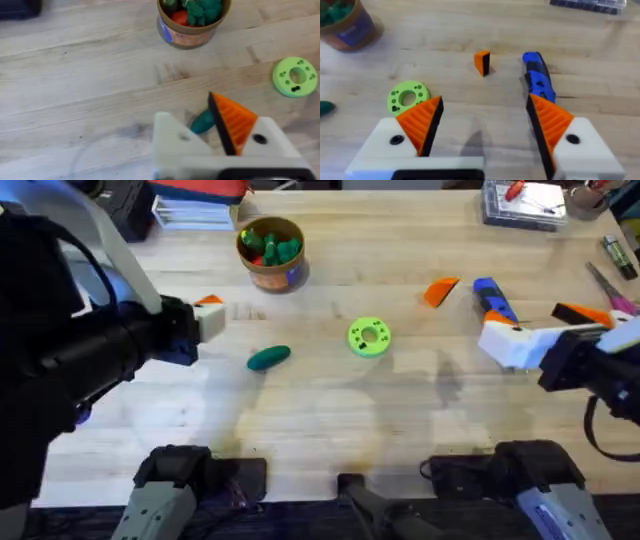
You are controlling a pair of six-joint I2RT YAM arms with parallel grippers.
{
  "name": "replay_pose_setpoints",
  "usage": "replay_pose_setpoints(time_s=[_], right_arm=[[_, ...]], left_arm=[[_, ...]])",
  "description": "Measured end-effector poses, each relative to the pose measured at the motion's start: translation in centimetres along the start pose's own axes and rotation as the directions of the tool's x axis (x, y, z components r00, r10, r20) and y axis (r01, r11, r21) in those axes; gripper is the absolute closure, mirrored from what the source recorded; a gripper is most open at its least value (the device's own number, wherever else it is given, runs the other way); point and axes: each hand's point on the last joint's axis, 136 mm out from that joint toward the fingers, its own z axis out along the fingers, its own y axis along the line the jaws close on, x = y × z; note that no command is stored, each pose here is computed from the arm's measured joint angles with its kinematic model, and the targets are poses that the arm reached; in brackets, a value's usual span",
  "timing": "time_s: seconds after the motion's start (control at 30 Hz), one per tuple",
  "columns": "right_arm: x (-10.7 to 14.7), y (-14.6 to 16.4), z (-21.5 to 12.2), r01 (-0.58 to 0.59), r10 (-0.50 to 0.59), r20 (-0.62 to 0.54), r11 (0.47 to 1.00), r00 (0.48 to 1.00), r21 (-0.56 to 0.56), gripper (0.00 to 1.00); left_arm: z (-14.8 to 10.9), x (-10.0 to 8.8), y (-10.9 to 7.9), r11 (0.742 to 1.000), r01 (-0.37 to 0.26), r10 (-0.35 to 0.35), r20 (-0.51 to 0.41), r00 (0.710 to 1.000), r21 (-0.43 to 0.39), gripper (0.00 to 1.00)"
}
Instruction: Pick up the gripper from the table and insert it into the empty holder that is missing its gripper. Then pick up a screw, insert it into the mounting hole, and use the screwdriver to tighten it. Finally, clean up the table by picking up the vegetable and placing it into the bucket.
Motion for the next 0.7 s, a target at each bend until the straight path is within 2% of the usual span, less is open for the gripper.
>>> replay_pose_setpoints(time_s=[0.07, 0.13, 0.17, 0.27, 0.37, 0.47, 0.57, 0.7], right_arm=[[0.6, 0.0, 0.0, -0.001, 0.001, -0.024, 1.000, 1.000, 0.000, 0.007], [1.3, 0.0, 0.0, -0.003, 0.003, -0.053, 1.000, 0.999, 0.000, 0.007], [1.7, 0.0, -0.1, -0.004, 0.004, -0.069, 1.000, 0.998, 0.000, 0.007], [3.0, 0.0, -0.2, -0.007, 0.007, -0.120, 1.000, 0.993, 0.000, 0.007], [4.4, 0.1, -0.4, -0.010, 0.010, -0.177, 1.000, 0.984, -0.001, 0.009], [5.8, 0.1, -0.7, -0.014, 0.013, -0.238, 1.000, 0.971, 0.000, 0.007], [7.2, 0.1, -1.1, -0.017, 0.016, -0.294, 1.000, 0.956, 0.000, 0.007], [7.5, 0.1, -1.2, -0.018, 0.017, -0.307, 1.000, 0.952, 0.000, 0.007]], left_arm=[[0.0, -0.6, -0.6, 0.999, -0.006, 0.005, 0.024, 1.000, 0.036, 0.441], [-0.1, -2.0, -1.7, 0.995, -0.023, 0.014, 0.086, 0.996, 0.099, 0.127], [-0.3, -3.0, -2.3, 0.990, -0.035, 0.018, 0.127, 0.992, 0.137, 0.045], [-1.2, -5.9, -4.0, 0.969, -0.100, 0.039, 0.259, 0.965, 0.225, 0.016], [-1.8, -6.9, -5.1, 0.951, -0.136, 0.047, 0.307, 0.951, 0.277, 0.015], [-1.8, -6.2, -5.6, 0.941, -0.130, 0.039, 0.280, 0.959, 0.314, 0.015], [-1.5, -4.4, -6.0, 0.933, -0.093, 0.022, 0.203, 0.979, 0.347, 0.016], [-1.4, -3.3, -6.2, 0.930, -0.069, 0.013, 0.156, 0.988, 0.360, 0.016]])
